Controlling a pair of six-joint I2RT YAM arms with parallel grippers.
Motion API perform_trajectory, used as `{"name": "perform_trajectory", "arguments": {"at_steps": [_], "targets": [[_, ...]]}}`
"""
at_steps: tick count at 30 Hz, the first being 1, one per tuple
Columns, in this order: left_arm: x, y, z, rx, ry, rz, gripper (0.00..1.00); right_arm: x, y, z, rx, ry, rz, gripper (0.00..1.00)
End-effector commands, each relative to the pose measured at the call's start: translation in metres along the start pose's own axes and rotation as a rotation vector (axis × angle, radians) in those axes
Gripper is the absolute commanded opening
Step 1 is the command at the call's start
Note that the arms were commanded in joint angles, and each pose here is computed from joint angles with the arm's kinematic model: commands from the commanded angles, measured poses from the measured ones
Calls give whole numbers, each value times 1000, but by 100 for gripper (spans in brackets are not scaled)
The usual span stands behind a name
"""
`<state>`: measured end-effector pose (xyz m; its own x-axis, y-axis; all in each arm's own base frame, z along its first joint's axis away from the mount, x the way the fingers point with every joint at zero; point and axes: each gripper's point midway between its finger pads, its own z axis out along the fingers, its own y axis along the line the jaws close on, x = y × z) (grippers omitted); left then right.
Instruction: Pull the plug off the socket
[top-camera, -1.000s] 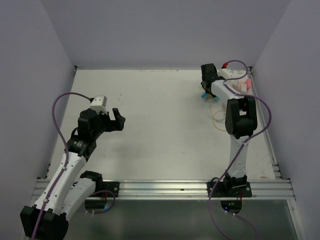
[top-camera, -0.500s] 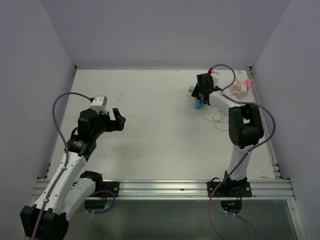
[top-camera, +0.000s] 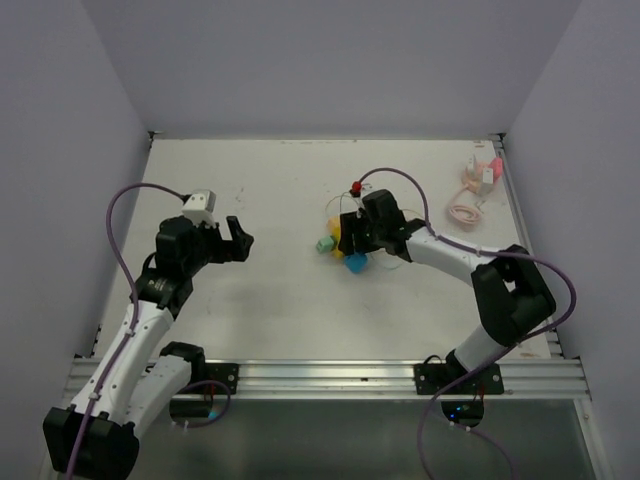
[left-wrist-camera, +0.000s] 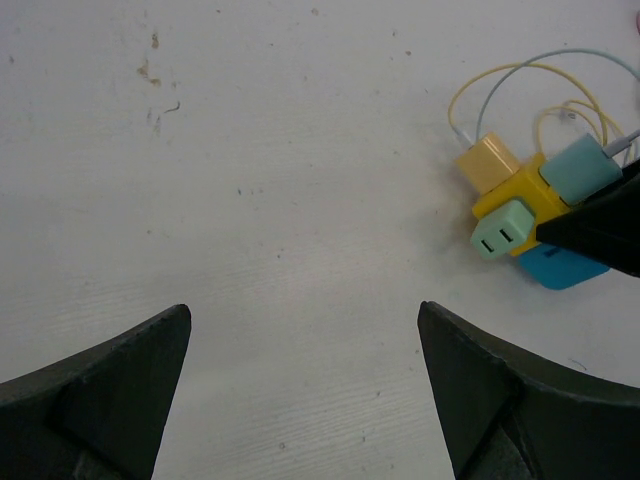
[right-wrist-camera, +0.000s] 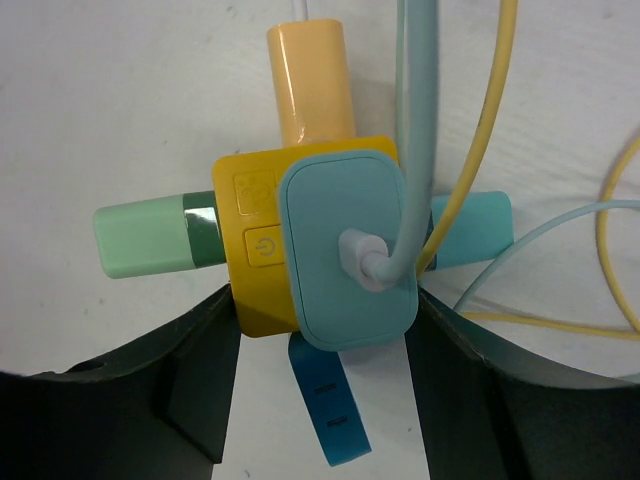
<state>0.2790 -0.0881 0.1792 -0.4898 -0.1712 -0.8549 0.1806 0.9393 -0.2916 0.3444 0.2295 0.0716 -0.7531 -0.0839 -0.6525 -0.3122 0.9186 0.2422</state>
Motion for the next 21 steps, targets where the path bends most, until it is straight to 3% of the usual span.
{"name": "perform_trajectory", "arguments": {"at_steps": [1, 3, 4, 7, 21], "targets": [[-11, -9, 5, 59, -38, 12, 99, 5, 40, -24, -166, -10, -100, 53], [-8, -12, 6, 78, -23, 12, 100, 7, 48, -35, -184, -13, -125, 66], [-6, -13, 8, 83, -14, 13, 100, 9, 50, -38, -194, -10, -126, 83], [-1, -15, 11, 101, 9, 11, 100, 5, 58, -55, -233, -28, -124, 99], [16, -55, 9, 269, 67, 38, 100, -27, 36, -142, -122, -265, -74, 98]]}}
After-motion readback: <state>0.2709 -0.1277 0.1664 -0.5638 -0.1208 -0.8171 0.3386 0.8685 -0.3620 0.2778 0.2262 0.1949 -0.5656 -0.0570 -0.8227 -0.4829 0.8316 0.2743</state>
